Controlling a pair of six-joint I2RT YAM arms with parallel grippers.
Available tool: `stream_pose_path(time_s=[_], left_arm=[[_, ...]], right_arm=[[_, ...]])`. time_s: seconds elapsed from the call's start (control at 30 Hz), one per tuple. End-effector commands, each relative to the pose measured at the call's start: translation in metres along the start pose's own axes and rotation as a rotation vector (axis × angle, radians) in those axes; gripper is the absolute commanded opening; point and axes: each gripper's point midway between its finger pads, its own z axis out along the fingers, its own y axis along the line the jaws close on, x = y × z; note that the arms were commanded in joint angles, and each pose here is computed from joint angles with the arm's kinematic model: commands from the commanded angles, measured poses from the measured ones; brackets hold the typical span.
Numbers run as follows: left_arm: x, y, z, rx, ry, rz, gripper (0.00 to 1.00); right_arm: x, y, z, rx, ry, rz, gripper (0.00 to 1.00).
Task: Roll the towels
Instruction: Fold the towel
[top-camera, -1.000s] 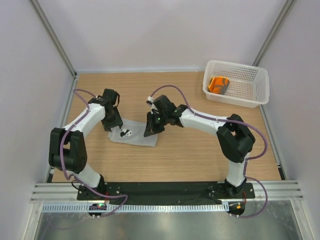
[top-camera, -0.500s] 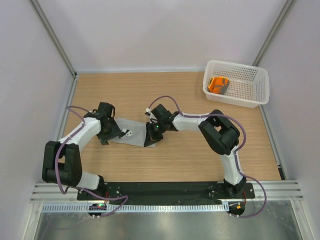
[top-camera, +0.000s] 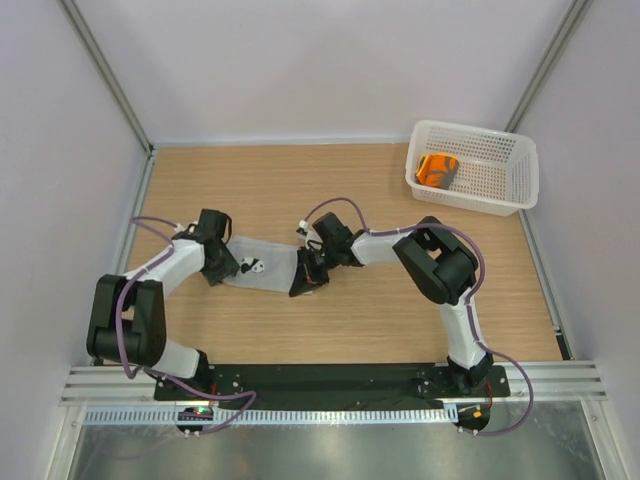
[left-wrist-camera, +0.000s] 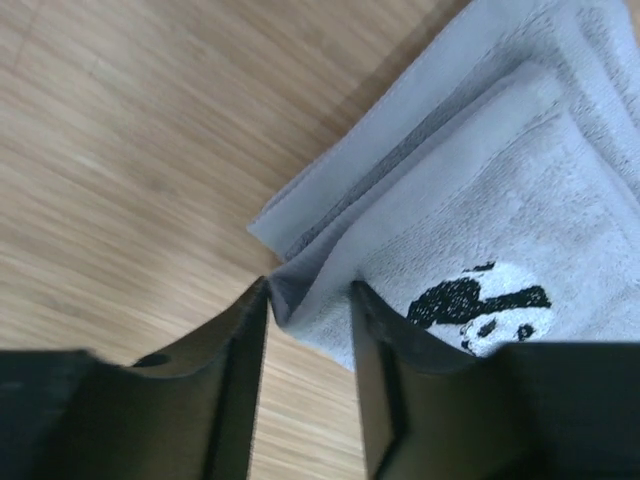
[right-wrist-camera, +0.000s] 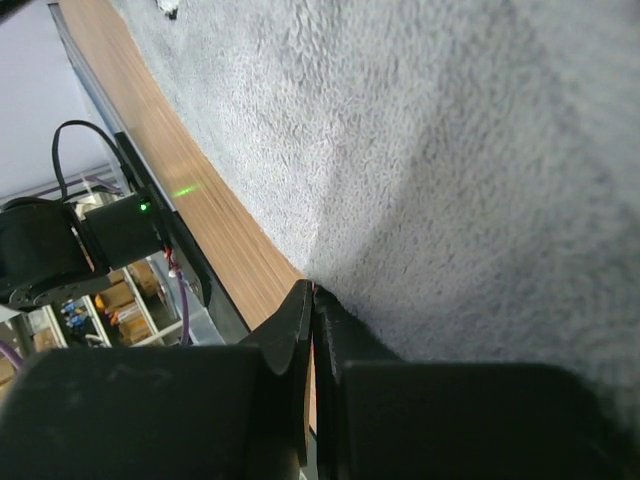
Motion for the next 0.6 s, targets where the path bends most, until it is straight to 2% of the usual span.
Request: stream_pose_path(time_s=[0.0, 0.03, 0.07, 0.13, 0.27, 0.4, 0.47, 0.53, 0.57], left_arm=[[-0.036, -0.013, 0.002, 0.015, -0.131, -0.035, 0.37], [-0.039, -0.016, 0.003, 0.017, -0.131, -0.034, 0.30], [-0.046, -0.025, -0.001, 0.044, -0.140, -0.028, 0.17], [-0.049, -0.033, -0.003, 0.066, -0.136, -0.015, 0.00], [-0.073, -0.057, -0.031, 0.163, -0.203, 0.010, 0.01], [-0.089, -0.063, -0.059, 0.241, -0.305, 0.025, 0.00], [-0.094, -0.065, -0.060, 0.256, -0.339, 0.013, 0.00], [-0.089, -0.059, -0.046, 0.212, -0.313, 0.008, 0.00], [-0.082, -0.054, -0.026, 0.166, -0.265, 0.016, 0.00]], right_arm=[[0.011, -0.017, 0.009, 0.000, 0.016, 0.031, 0.01], [0.012, -0.018, 0.010, -0.003, 0.018, 0.033, 0.01], [0.014, -0.020, 0.011, 0.000, 0.025, 0.037, 0.01], [0.016, -0.023, 0.013, -0.001, 0.028, 0.042, 0.01], [0.014, -0.023, 0.016, -0.018, 0.026, 0.052, 0.01], [0.012, -0.023, 0.020, -0.028, 0.025, 0.062, 0.01], [0.012, -0.024, 0.022, -0.031, 0.031, 0.072, 0.01], [0.011, -0.024, 0.023, -0.036, 0.029, 0.076, 0.01], [0.010, -0.024, 0.024, -0.038, 0.028, 0.078, 0.01]])
